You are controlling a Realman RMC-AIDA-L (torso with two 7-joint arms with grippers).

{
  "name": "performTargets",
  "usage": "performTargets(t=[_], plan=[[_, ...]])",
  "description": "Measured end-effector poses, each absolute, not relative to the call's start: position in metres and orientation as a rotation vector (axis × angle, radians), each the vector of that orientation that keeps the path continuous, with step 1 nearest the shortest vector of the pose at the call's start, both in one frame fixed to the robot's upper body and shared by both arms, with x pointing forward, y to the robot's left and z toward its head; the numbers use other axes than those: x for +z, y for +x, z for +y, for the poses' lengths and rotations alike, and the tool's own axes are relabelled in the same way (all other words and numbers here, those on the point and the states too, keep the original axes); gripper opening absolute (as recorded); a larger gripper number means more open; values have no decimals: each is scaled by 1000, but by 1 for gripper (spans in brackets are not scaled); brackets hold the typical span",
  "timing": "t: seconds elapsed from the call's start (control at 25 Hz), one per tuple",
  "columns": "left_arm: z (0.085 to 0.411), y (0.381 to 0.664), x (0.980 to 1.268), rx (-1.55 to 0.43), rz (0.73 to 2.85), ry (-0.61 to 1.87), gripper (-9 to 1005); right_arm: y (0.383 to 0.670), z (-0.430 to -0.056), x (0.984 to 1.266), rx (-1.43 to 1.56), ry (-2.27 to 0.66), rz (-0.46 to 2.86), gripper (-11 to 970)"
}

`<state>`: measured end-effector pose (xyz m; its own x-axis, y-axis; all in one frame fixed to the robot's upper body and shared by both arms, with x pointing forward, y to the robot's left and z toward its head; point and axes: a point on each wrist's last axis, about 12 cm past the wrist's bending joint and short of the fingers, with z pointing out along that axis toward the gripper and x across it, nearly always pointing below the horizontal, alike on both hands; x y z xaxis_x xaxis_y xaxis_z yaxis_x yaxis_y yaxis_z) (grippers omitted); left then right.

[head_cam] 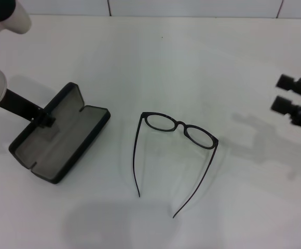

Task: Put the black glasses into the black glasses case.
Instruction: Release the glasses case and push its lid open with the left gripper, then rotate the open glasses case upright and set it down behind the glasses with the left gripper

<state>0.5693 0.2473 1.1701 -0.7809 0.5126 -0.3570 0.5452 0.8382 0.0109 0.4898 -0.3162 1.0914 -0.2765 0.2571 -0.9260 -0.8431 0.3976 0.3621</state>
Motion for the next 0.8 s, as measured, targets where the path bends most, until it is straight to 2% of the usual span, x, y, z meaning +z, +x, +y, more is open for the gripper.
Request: performTargets(t=[0.24,0.36,0.52,0.64,0.8], plan=[[240,570,1186,-84,2581,834,199,470,-342,1096,1100,-466,1390,880],[230,573,1201,-25,2466,895,199,457,-355,1099,1063,-430,1338,880],[203,581,1215,85,2201,1115,198,434,-371,1101,1031,-374,1271,880],[173,586,1212,150,1984,1293,198,424,-373,1099,1034,-346,1246,879],[143,588,1195,194,1804,1466,198,417,-370,1094,1042,-321,1233,879]])
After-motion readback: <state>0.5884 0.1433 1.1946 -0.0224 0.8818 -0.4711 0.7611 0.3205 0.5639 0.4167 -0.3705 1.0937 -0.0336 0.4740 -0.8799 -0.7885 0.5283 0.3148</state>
